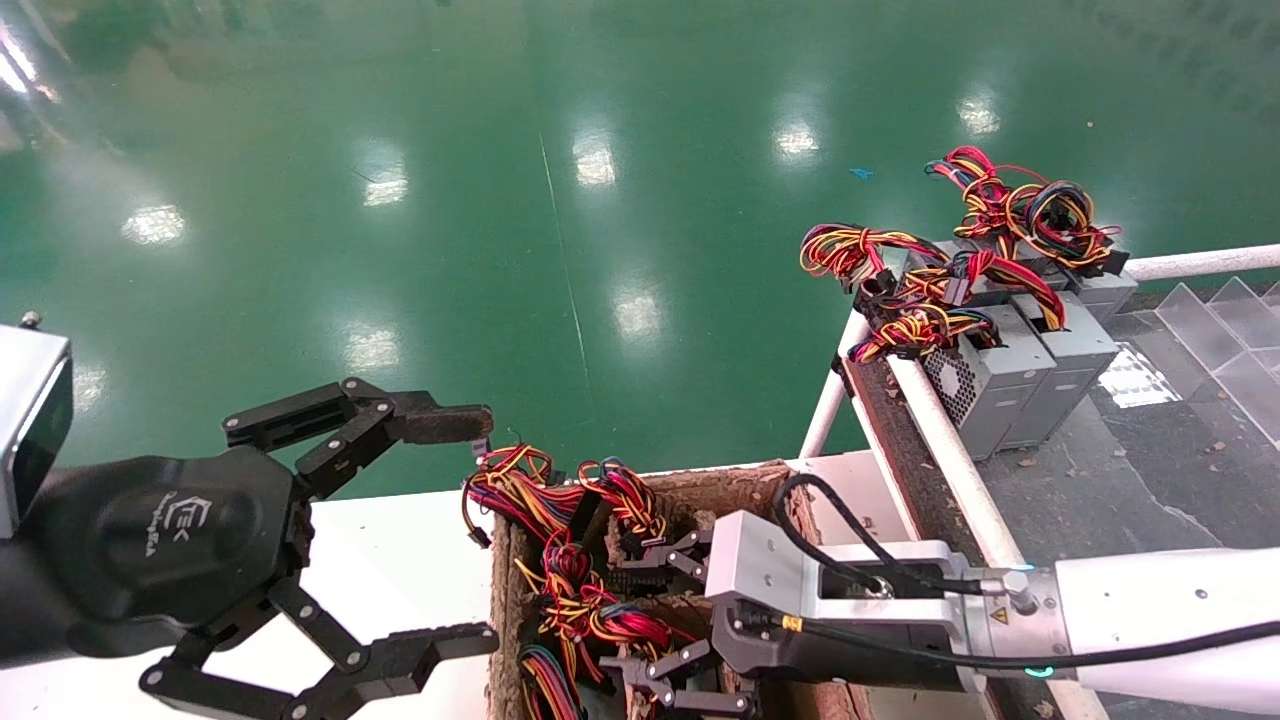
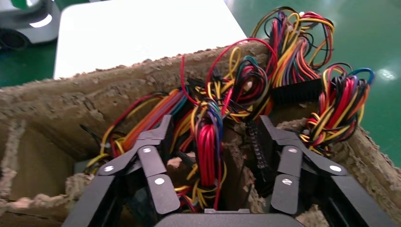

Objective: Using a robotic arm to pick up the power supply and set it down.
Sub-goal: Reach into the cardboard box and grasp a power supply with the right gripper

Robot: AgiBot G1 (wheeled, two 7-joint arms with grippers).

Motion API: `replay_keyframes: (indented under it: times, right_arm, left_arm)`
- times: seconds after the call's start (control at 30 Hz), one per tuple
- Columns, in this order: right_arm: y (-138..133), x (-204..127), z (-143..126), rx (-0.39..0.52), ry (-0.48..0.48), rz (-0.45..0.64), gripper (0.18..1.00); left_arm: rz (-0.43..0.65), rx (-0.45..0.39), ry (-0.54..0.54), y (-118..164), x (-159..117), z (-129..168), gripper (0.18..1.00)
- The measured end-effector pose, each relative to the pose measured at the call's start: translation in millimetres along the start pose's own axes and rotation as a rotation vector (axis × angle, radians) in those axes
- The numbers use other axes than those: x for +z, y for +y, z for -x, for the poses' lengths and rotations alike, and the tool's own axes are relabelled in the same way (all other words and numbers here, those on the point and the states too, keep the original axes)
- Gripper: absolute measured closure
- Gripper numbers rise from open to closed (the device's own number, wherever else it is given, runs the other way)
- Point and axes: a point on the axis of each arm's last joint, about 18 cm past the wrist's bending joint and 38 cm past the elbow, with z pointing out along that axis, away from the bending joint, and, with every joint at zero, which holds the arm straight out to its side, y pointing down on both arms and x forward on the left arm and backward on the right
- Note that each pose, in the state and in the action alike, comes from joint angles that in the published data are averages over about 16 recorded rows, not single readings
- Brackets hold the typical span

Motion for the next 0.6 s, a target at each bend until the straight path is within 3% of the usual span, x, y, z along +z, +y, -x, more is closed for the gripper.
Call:
replay_keyframes:
  times: [0.33,0.6]
  right_arm:
    - [2.2,-0.6,0.1,-0.024,0.037,-0.003,0.685]
    - [-1.6,-8.0,0.7,-0.035,0.037,-0.027,0.836]
  left_arm:
    - [0.000,0.000,0.000,0.0,0.0,0.0,0.184]
    - [0.000,0.000,0.000,0.0,0.0,0.0,0.184]
